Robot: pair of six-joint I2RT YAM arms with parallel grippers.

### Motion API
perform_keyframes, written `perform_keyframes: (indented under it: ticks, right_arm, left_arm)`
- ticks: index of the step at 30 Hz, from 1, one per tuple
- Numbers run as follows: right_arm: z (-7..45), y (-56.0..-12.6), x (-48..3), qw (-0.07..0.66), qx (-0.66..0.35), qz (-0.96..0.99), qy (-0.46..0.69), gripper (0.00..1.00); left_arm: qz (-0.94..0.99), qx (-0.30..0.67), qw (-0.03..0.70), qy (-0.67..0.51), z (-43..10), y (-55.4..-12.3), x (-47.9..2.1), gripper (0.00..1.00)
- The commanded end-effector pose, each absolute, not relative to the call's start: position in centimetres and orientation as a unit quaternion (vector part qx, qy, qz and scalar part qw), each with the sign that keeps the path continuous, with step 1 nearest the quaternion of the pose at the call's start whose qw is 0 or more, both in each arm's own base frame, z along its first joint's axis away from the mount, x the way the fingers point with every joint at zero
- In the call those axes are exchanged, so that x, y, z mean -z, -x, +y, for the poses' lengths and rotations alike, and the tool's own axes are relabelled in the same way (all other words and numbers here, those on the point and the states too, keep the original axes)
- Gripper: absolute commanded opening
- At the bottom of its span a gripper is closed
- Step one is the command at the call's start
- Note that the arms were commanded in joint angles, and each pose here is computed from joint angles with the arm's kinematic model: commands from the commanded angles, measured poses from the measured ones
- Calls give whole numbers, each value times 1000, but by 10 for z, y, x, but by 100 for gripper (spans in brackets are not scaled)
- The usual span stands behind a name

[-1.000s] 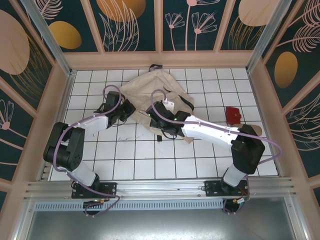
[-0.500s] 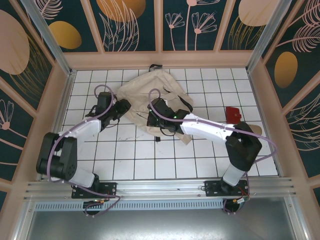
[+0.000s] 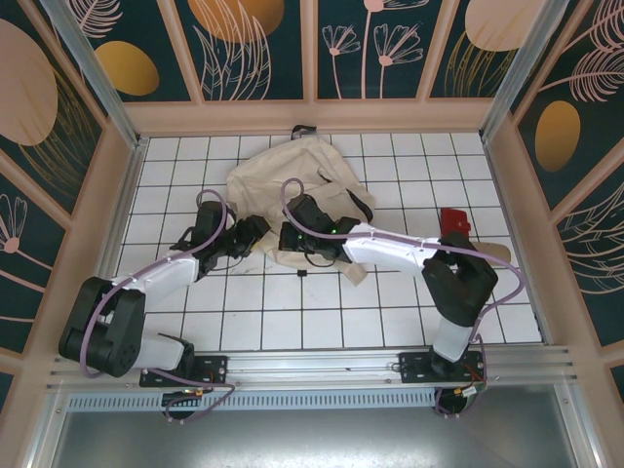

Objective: Pack the student bag

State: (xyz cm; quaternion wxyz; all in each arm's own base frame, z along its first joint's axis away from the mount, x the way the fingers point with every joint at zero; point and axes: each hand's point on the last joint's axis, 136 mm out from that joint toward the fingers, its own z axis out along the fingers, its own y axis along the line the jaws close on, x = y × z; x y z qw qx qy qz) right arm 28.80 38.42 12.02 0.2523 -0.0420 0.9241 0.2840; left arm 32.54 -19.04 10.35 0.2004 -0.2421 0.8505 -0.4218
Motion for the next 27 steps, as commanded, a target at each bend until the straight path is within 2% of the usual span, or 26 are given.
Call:
perform_keyframes:
  ticks: [1, 10, 13, 17, 20, 27]
  right_arm:
    - [385, -284, -155, 274, -336, 900, 39, 0]
    - [372, -266, -159, 271, -357, 893, 48, 0]
    - [375, -266, -154, 264, -359, 894, 48, 0]
    - [378, -268, -150, 257, -354, 898, 43, 0]
    - [382, -273, -150, 257, -352, 899, 37, 0]
    - [396, -286, -147, 269, -331, 904, 30, 0]
  left_arm:
    - [835, 455, 185, 247, -206, -327, -111, 52]
    - [834, 460, 163, 258, -217, -326, -100, 48]
    - [832, 463, 162, 259, -219, -327, -100, 40]
    - [832, 466, 158, 257, -220, -326, -98, 15]
    - [834, 463, 161, 254, -219, -325, -97, 1]
    - [834, 465, 169, 244, -219, -323, -100, 0]
